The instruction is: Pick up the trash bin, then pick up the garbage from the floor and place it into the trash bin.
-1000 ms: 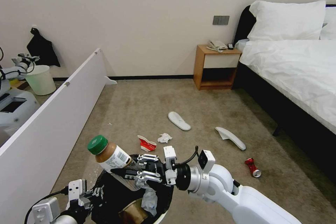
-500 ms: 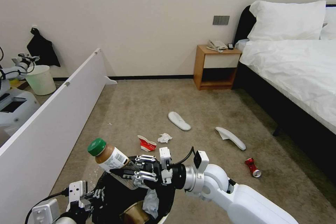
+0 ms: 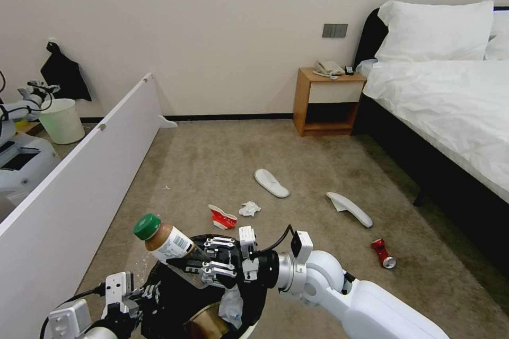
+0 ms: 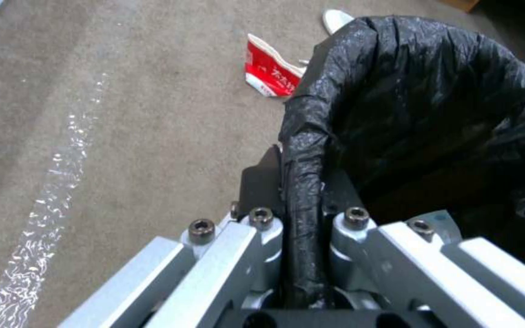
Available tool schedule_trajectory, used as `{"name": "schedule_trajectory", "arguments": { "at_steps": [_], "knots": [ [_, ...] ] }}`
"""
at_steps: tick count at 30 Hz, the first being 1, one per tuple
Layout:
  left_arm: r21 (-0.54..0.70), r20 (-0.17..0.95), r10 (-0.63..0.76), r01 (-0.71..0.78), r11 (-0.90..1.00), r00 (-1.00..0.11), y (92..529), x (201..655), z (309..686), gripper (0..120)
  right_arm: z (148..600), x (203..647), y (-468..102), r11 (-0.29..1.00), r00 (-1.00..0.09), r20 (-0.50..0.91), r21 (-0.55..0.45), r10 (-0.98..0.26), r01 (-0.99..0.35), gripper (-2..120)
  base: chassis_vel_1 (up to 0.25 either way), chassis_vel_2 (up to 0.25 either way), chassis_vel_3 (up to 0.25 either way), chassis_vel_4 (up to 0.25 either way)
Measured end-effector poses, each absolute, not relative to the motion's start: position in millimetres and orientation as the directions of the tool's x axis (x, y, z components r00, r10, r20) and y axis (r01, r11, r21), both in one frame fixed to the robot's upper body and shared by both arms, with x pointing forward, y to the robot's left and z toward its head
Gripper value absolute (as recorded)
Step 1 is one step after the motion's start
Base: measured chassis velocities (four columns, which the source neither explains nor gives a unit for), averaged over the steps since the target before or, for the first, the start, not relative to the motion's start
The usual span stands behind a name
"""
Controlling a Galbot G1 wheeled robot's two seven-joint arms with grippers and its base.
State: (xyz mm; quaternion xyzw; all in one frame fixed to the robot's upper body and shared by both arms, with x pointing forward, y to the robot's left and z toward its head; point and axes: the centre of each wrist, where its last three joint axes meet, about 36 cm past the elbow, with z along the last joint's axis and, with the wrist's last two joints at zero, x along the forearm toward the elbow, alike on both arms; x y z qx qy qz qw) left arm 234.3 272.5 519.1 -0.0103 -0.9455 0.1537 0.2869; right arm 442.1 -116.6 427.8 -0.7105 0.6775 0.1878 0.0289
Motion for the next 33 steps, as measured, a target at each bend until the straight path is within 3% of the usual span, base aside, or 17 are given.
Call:
{"name": "schedule_trajectory", "arguments": {
  "at_steps": [2, 3, 11, 12, 16, 29, 33],
  "knots": [
    [-0.297, 0.539, 0.108, -0.069, 0.953, -0.835, 273, 234, 519, 4, 428, 442, -117, -0.079, 0.01, -0.305, 0.213, -0.952, -0.974, 45, 0.0, 0.0, 0.0, 0.0],
    [-0.297, 0.539, 0.108, -0.068, 0.952, -0.835, 273, 234, 519, 4, 427, 442, -117, -0.078, 0.01, -0.304, 0.213, -0.952, -0.974, 53, 0.0, 0.0, 0.0, 0.0],
    [-0.301, 0.531, 0.106, -0.071, 0.951, -0.841, 275, 236, 523, 4, 425, 441, -120, -0.071, 0.005, -0.297, 0.211, -0.955, -0.975, 80, 0.0, 0.0, 0.0, 0.0],
    [-0.301, 0.528, 0.103, -0.072, 0.951, -0.843, 276, 236, 525, 4, 424, 441, -122, -0.067, 0.002, -0.292, 0.212, -0.956, -0.975, 88, 0.0, 0.0, 0.0, 0.0],
    [-0.302, 0.526, 0.103, -0.073, 0.95, -0.844, 277, 236, 526, 4, 424, 441, -123, -0.063, -0.001, -0.292, 0.211, -0.956, -0.975, 98, 0.0, 0.0, 0.0, 0.0],
    [-0.305, 0.518, 0.095, -0.08, 0.949, -0.85, 280, 238, 529, 4, 431, 438, -122, -0.066, 0.001, -0.311, 0.198, -0.95, -0.978, 100, 0.0, 0.0, 0.0, 0.0],
    [-0.304, 0.52, 0.085, -0.091, 0.948, -0.85, 283, 240, 526, 4, 451, 448, -138, 0.022, -0.079, -0.367, 0.156, -0.927, -0.988, 100, 0.0, 0.0, 0.0, 0.0]
  ]
}}
